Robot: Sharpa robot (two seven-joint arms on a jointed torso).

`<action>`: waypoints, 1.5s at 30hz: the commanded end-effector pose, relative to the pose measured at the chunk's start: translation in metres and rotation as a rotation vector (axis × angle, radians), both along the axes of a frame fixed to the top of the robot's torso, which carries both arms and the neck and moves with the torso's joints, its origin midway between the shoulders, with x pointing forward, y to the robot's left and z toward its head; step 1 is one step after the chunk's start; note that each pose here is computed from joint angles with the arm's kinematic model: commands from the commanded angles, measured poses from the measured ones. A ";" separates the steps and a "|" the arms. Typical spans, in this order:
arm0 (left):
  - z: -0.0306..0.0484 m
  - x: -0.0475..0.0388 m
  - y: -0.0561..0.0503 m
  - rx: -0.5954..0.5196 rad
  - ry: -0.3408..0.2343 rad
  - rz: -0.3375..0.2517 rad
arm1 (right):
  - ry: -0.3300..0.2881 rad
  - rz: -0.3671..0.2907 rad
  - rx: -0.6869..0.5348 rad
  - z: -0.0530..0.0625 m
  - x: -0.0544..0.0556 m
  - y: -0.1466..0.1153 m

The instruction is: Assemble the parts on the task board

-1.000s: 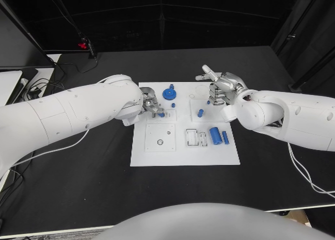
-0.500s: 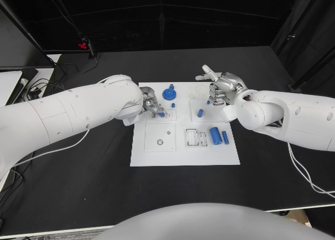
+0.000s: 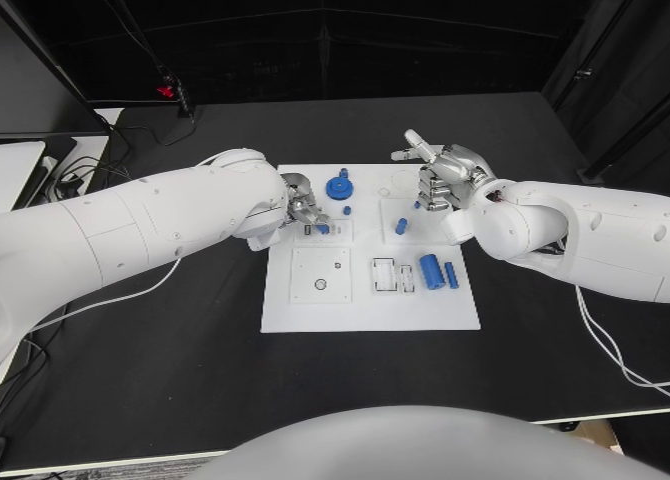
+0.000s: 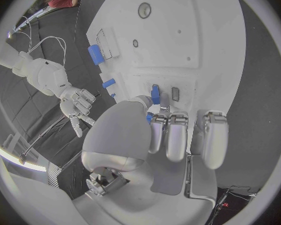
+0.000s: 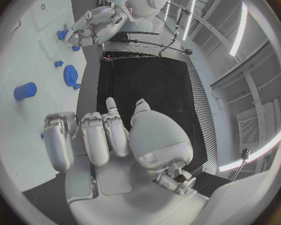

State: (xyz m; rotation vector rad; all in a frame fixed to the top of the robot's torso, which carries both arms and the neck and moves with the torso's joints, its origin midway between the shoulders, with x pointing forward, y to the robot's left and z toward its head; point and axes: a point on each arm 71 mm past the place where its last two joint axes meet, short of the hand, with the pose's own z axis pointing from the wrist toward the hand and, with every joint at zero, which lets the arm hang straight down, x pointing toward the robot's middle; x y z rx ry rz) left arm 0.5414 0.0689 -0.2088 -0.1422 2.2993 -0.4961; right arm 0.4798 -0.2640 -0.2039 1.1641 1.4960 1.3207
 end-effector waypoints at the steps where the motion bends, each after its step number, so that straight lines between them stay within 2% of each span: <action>1: -0.0042 -0.0021 0.000 0.024 0.018 -0.003 | -0.010 0.009 0.008 0.002 0.000 0.001; 23: -0.0050 -0.0036 0.000 0.020 0.029 -0.023 | -0.010 0.008 0.008 0.002 0.000 0.000; 34: -0.0035 -0.0038 -0.002 -0.022 0.008 -0.029 | -0.009 0.007 0.006 0.002 0.000 0.000; 45: -0.0046 -0.0049 0.001 -0.011 0.015 -0.017 | -0.008 0.007 0.006 0.001 0.000 0.000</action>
